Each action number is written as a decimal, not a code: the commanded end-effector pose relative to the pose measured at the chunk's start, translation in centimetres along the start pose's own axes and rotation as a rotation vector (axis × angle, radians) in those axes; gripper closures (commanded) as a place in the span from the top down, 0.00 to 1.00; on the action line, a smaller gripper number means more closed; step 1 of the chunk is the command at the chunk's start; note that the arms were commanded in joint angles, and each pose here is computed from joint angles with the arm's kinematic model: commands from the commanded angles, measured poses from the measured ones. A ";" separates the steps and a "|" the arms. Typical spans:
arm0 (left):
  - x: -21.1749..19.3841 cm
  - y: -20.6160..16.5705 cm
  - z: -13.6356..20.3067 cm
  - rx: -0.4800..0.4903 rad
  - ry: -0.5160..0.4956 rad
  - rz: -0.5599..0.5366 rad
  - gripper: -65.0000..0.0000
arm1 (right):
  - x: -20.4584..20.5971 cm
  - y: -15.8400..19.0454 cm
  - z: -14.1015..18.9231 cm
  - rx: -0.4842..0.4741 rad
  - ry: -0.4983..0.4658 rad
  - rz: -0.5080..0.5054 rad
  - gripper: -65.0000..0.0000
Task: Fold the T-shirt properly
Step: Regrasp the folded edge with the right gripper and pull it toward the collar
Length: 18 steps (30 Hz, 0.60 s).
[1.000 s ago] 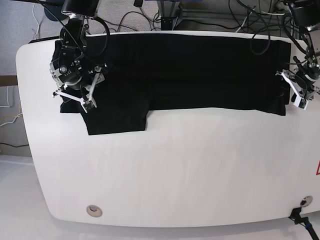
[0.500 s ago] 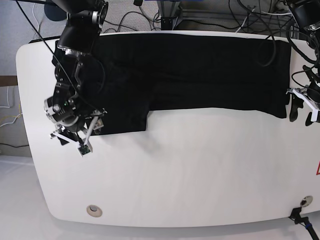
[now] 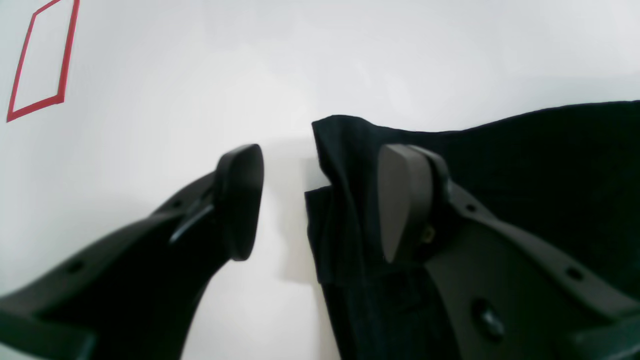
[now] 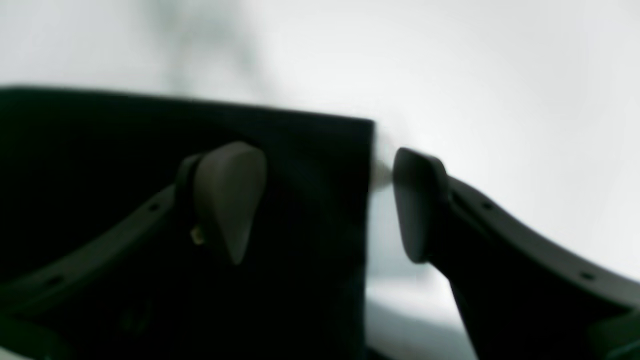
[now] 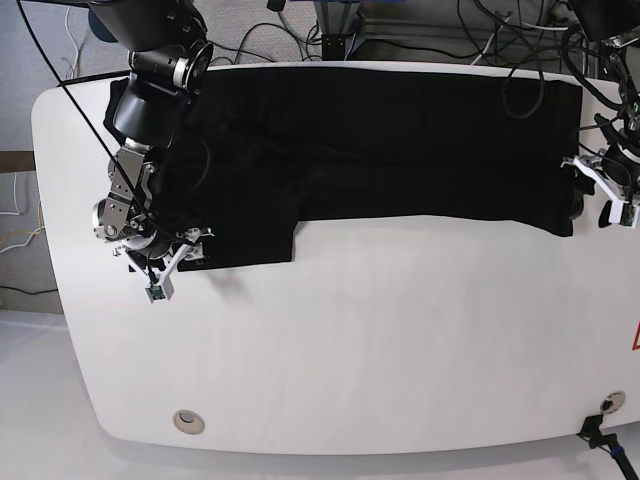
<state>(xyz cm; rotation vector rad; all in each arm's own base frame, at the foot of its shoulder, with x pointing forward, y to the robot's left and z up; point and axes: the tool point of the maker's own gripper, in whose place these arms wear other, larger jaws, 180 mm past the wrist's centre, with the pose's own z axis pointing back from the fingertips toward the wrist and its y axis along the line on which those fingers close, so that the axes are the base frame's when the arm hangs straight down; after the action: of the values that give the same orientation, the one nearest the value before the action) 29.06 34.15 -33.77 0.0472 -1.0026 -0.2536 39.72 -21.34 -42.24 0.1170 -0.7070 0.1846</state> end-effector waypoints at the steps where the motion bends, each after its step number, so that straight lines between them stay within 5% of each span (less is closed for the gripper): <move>1: 1.9 0.9 0.3 0.012 -0.052 -0.020 0.53 | 0.5 0.0 0.1 0.004 -0.021 -0.001 0.66; 8: 2.0 0.3 0.0 -0.004 -0.052 -0.027 0.53 | -0.7 3.2 -0.6 0.096 -0.042 -0.074 0.62; 10: 2.0 0.0 -0.2 -0.014 -0.049 -0.031 0.53 | -0.7 3.6 -0.7 0.106 -0.044 -0.082 0.44; 13: 2.0 -0.1 -0.2 -0.016 -0.048 -0.031 0.53 | -0.6 4.5 -0.9 0.120 -0.046 -0.087 0.00; 18: 1.9 -0.5 -0.4 -0.028 -0.045 -0.034 0.53 | 0.1 5.0 -0.2 0.139 -0.037 -0.028 0.00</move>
<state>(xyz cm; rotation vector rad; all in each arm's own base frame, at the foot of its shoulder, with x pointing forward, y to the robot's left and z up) 29.46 32.76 -34.31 0.0197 -0.9916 -0.2864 39.02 -16.08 -42.63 0.2985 -0.7674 0.1516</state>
